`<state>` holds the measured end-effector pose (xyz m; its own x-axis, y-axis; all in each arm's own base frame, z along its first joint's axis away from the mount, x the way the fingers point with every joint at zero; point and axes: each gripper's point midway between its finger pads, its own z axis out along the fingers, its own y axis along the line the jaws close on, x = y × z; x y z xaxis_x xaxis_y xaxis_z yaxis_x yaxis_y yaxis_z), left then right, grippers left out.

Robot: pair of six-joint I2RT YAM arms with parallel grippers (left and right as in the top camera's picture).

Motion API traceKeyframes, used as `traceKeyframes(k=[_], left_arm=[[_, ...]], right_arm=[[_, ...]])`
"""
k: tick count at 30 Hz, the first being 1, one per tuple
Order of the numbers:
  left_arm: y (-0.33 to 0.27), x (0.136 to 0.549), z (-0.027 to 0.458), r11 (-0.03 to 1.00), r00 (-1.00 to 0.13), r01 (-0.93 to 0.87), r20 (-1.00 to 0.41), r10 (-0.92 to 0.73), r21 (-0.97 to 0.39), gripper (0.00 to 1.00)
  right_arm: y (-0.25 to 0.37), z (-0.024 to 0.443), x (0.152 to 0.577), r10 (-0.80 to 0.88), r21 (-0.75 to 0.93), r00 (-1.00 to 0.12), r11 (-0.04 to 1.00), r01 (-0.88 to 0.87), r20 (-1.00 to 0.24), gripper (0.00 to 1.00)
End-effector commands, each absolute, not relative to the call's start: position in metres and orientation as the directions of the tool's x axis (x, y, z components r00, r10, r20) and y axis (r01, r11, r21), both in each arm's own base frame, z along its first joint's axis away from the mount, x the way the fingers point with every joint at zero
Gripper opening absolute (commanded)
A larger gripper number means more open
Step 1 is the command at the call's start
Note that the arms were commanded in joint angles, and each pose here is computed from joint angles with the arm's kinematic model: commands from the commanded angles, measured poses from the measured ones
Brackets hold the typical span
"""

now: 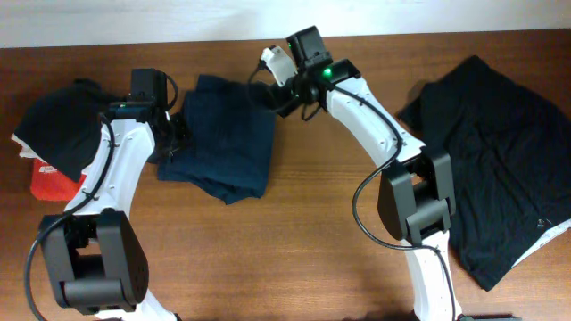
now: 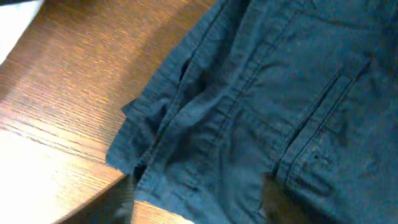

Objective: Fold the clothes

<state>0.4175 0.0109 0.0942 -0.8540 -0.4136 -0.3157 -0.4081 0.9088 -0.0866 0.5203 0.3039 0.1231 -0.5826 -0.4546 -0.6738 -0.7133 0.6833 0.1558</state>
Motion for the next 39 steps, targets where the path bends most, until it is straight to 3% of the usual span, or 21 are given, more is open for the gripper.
traceKeyframes(k=[1,4,8,15,17,19,22,26,29,34,39], left_arm=[[0.027,0.422,0.112,0.894,-0.823,-0.44,-0.359,-0.44,-0.087,0.71],[0.024,0.423,0.127,0.886,-0.816,-0.432,-0.345,-0.463,-0.167,0.7],[-0.027,0.41,0.127,0.885,-0.887,-0.32,-0.221,-0.406,-0.339,0.69],[-0.072,0.379,0.094,0.917,-0.946,-0.252,-0.123,-0.301,-0.309,0.69],[-0.081,0.376,0.079,0.923,-0.954,-0.232,-0.116,-0.278,-0.307,0.69],[-0.085,0.379,0.06,0.924,-0.954,-0.22,-0.128,-0.27,-0.312,0.69],[-0.084,0.391,0.042,0.926,-0.948,-0.21,-0.168,-0.271,-0.313,0.69],[-0.057,0.429,0.029,0.952,-0.9,-0.233,-0.327,-0.288,-0.198,0.7],[-0.053,0.451,0.02,0.953,-0.87,-0.235,-0.396,-0.293,-0.19,0.7],[-0.056,0.48,0.005,0.95,-0.83,-0.216,-0.47,-0.301,-0.227,0.7],[-0.076,0.511,0.048,0.945,-0.806,-0.069,-0.54,-0.241,-0.32,0.71]], right_arm=[[0.312,0.116,0.536,-0.447,0.113,-0.551,0.696,-0.709,-0.704,0.3],[0.317,0.106,0.547,-0.437,0.1,-0.528,0.695,-0.712,-0.728,0.28],[0.323,0.082,0.561,-0.425,0.089,-0.507,0.694,-0.714,-0.75,0.25],[0.311,0.015,0.548,-0.474,0.119,-0.607,0.718,-0.686,-0.638,0.23],[0.301,0.001,0.533,-0.497,0.146,-0.66,0.726,-0.672,-0.564,0.31],[0.289,-0.013,0.509,-0.522,0.184,-0.721,0.737,-0.65,-0.456,0.3],[0.266,-0.029,0.471,-0.533,0.234,-0.802,0.772,-0.591,-0.269,0.19],[0.244,-0.033,0.422,-0.425,0.283,-0.905,0.867,-0.41,-0.008,0.14],[0.234,-0.021,0.393,-0.392,0.293,-0.912,0.892,-0.344,0.122,0.12],[0.222,0.017,0.364,-0.378,0.291,-0.898,0.905,-0.309,0.224,0.12],[0.221,0.043,0.367,-0.379,0.286,-0.906,0.904,-0.317,0.192,0.12]])
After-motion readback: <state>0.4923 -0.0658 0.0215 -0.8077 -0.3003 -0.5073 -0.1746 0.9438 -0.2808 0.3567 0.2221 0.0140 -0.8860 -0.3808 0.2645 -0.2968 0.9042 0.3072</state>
